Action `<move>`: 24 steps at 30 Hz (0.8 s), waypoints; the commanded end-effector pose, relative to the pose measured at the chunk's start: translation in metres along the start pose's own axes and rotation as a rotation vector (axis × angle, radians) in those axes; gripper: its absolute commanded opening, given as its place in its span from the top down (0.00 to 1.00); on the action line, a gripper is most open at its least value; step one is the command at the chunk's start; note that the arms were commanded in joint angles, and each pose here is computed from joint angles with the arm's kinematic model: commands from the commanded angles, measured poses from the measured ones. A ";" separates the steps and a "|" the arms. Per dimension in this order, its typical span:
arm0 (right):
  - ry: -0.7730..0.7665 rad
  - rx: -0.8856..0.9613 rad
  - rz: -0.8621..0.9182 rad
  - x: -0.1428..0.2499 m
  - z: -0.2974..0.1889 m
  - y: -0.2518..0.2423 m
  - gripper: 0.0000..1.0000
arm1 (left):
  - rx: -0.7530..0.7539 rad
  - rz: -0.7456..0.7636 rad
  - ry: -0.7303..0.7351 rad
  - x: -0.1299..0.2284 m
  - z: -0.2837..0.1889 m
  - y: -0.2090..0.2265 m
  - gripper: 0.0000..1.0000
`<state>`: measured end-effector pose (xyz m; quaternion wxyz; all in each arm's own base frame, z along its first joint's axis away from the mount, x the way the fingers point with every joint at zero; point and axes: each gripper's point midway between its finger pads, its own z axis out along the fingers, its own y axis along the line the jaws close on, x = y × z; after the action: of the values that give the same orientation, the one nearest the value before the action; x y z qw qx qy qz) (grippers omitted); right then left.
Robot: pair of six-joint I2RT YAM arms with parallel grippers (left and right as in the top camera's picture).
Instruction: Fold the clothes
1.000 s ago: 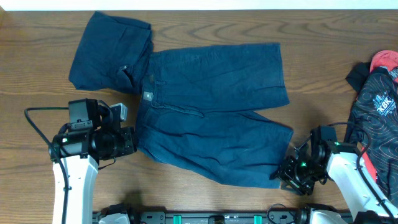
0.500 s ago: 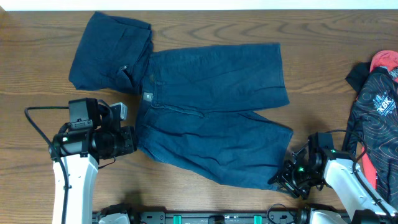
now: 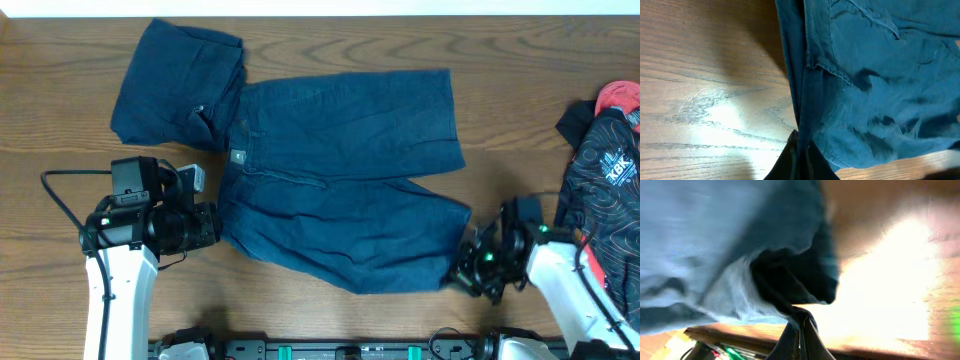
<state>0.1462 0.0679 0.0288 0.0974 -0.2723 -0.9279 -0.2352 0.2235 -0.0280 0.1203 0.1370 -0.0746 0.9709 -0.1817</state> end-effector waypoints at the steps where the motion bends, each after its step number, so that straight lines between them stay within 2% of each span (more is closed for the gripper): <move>1: -0.061 -0.029 -0.110 -0.017 -0.027 0.026 0.99 | -0.004 0.003 -0.012 -0.005 -0.003 -0.001 0.94; 6: -0.143 -0.063 -0.152 -0.036 -0.063 0.048 0.99 | -0.004 0.003 -0.012 -0.005 -0.003 -0.001 0.94; 13: -0.220 -0.028 -0.175 -0.054 -0.067 0.046 0.99 | -0.004 0.004 -0.014 -0.005 -0.003 -0.001 0.94; 24: -0.103 0.008 -0.135 -0.028 -0.027 0.021 0.99 | -0.004 0.004 -0.015 -0.006 -0.003 -0.001 0.94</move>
<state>0.1922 0.0534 0.0637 0.0202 -0.2266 -0.9474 -0.2252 0.2238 -0.0281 0.1204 0.1377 -0.0743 0.9708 -0.1816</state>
